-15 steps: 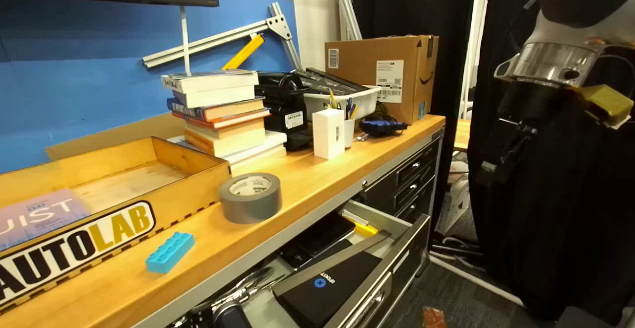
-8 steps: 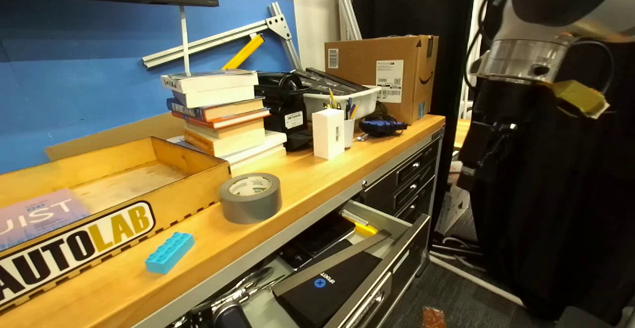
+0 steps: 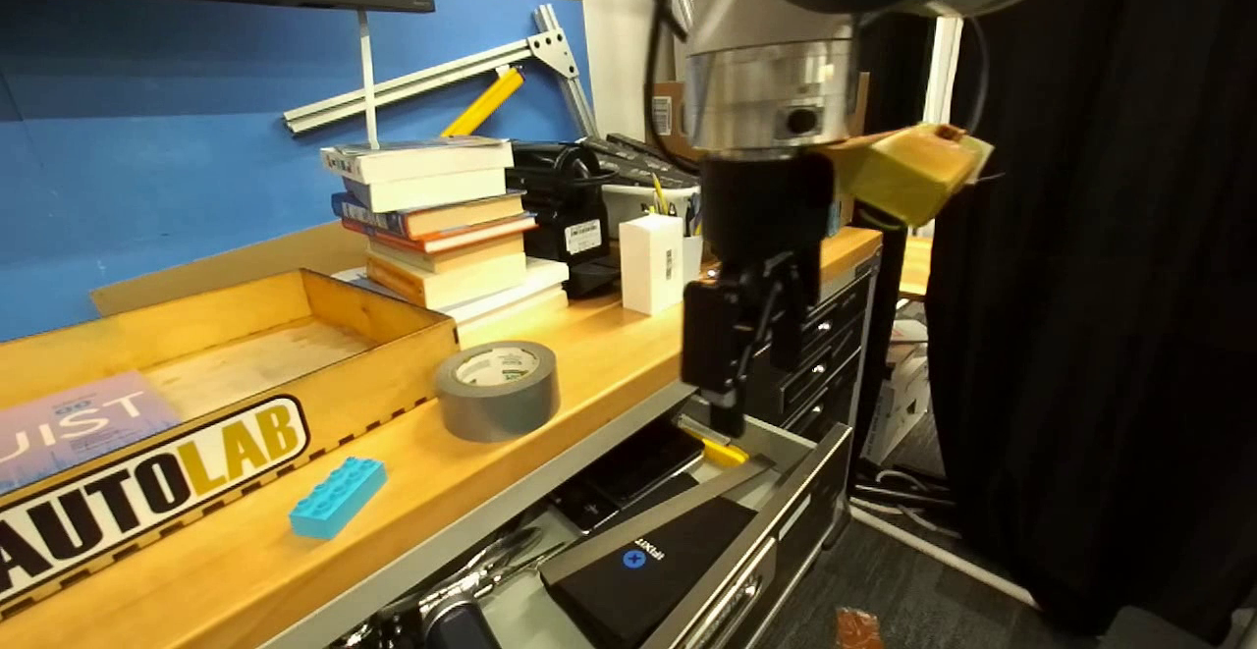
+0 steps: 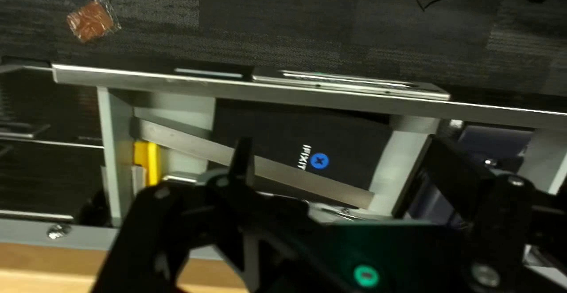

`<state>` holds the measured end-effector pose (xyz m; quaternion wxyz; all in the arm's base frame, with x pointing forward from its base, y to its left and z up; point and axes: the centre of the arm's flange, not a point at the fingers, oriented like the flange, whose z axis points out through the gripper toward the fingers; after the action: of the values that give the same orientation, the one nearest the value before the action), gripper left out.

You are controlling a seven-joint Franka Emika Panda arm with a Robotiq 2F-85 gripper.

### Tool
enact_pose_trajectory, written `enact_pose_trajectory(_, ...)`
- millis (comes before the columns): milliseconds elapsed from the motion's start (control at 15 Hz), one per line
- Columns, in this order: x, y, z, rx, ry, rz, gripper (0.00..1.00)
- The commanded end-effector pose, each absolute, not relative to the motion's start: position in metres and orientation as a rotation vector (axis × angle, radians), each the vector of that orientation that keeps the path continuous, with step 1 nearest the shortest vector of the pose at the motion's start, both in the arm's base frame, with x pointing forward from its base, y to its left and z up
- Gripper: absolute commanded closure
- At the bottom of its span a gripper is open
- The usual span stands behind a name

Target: Put the blue object in the drawer and close the drawer

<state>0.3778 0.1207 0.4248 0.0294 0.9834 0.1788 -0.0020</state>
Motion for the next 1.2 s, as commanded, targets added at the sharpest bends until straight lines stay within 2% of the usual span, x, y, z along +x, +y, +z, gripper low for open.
enact_pose_trajectory(0, 0.42, 0.191, 0.433, 2.967, 0.757, 0.004, 0.0)
enact_pose_trajectory(333, 0.45, 0.255, 0.419, 2.894, 1.006, 0.07, 0.0)
enact_pose_trajectory(867, 0.499, 0.325, 0.39, 2.868, 1.081, 0.228, 0.0)
enact_pose_trajectory(1133, 0.517, 0.352, 0.376, 2.897, 1.127, 0.205, 0.0)
